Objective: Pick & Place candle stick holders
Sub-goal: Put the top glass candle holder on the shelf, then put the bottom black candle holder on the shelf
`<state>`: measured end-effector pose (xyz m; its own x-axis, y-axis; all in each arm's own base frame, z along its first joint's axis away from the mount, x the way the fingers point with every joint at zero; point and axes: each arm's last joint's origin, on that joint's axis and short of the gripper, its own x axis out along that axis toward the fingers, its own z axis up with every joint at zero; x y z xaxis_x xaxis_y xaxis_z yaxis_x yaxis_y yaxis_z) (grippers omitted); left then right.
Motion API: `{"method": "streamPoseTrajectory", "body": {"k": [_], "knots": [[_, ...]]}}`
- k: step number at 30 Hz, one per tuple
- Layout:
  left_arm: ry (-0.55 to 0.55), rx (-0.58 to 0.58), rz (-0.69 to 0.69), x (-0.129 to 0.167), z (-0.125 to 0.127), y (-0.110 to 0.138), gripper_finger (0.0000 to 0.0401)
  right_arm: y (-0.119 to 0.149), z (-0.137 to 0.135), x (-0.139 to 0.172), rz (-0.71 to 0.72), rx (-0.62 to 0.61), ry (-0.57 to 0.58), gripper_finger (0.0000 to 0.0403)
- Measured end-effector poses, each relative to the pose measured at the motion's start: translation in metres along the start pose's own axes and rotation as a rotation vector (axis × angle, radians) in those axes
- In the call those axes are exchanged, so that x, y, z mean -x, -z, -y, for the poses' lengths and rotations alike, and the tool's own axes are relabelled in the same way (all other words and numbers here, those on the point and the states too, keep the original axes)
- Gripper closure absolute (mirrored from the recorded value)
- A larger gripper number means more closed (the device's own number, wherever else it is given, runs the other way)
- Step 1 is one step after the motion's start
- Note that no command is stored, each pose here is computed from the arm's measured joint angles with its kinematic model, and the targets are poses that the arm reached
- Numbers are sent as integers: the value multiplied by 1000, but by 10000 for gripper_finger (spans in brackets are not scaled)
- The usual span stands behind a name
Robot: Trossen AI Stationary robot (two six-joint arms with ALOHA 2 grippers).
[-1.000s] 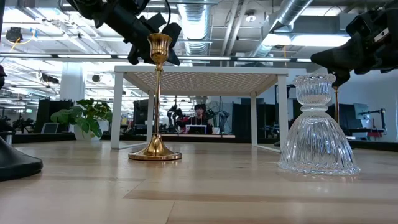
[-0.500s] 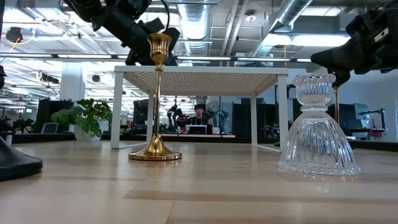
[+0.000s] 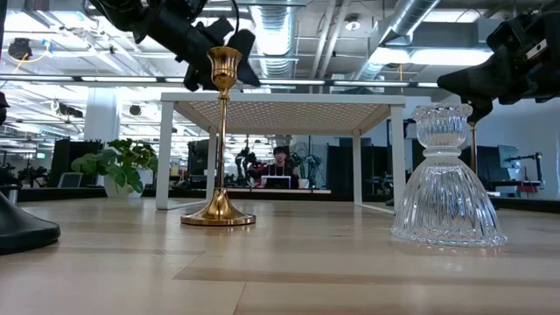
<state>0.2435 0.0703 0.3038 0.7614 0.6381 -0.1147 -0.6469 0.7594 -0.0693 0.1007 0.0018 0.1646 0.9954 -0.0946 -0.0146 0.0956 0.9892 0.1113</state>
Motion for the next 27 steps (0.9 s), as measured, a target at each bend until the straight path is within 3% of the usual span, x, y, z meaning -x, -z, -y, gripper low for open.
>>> {"method": "streamPoseTrajectory", "body": {"k": [5, 10, 18, 23, 27], "knots": [[80, -46, 50, 7, 0, -10, 108, 0, 0, 0, -1, 0, 0, 403], [98, -95, 111, 24, -3, -23, 103, 0, 0, 0, 0, 0, 0, 403], [99, -77, 230, 58, -18, -47, 103, 0, 0, 0, 0, 0, 0, 403], [100, -78, 228, 82, -29, -53, 118, 0, 0, 0, 0, 0, 0, 403], [111, -91, 200, 102, -38, -52, 151, 0, 0, 0, 0, 0, 0, 403]]}}
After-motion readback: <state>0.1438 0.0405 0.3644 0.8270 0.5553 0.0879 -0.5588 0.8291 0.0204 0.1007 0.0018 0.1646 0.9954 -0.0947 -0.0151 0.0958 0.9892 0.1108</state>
